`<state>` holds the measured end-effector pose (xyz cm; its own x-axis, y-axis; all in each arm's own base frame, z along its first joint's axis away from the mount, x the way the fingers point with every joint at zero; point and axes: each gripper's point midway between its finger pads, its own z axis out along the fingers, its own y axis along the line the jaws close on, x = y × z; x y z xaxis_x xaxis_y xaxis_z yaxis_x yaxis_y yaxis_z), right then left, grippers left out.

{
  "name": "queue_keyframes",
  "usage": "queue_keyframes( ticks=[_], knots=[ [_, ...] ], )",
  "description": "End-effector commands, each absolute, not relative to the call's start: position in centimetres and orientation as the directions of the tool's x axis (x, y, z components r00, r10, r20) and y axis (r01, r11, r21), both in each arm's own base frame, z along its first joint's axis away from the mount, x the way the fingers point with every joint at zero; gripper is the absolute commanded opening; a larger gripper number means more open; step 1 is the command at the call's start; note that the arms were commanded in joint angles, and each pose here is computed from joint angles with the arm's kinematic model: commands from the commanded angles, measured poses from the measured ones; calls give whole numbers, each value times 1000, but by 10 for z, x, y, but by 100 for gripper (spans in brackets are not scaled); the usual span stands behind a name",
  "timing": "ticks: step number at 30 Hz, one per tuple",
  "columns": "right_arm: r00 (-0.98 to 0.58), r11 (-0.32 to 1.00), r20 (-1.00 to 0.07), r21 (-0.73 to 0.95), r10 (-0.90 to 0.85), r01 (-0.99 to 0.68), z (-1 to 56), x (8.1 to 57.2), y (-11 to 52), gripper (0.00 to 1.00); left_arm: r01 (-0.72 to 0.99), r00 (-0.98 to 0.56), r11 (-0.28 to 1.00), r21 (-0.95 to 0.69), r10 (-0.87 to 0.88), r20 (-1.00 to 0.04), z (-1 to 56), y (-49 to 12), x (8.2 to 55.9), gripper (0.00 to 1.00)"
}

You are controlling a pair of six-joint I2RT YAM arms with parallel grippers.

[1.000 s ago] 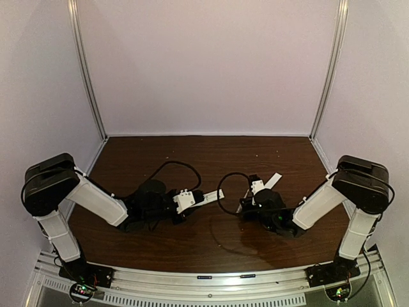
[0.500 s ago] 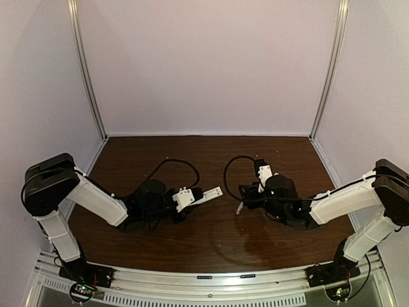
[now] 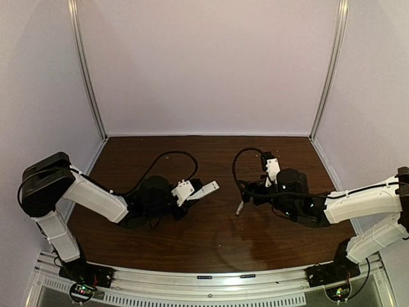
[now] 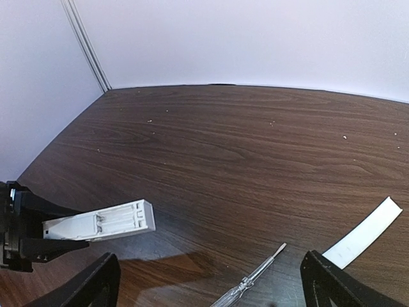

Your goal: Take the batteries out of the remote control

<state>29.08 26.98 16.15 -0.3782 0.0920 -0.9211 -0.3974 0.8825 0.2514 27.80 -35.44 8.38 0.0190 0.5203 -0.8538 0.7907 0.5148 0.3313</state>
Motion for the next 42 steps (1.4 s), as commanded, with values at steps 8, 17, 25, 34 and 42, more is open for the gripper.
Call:
queue_keyframes(
  ticks=[8, 17, 25, 34, 42],
  knots=[
    [-473, 879, -874, 310, 113, -363, 159, 271, 257, 100, 529, -349, 847, 43, 264, -899, 107, -316, 305, 0],
    [-552, 864, -820, 382, 152, -329, 154, 247, 257, 100, 193, -529, 981, -31, 77, -845, 79, -254, 301, 0],
    [-590, 856, -791, 409, 161, -315, 143, 217, 258, 100, 55, -569, 998, -38, 0, -822, 62, -223, 280, 0],
    [-595, 861, -793, 388, 129, -329, 134, 190, 262, 100, 28, -592, 998, -49, -23, -805, 48, -212, 260, 0],
    [-598, 866, -793, 374, 114, -331, 127, 178, 262, 100, -19, -595, 998, -59, -59, -802, 38, -204, 244, 0]
  ],
)
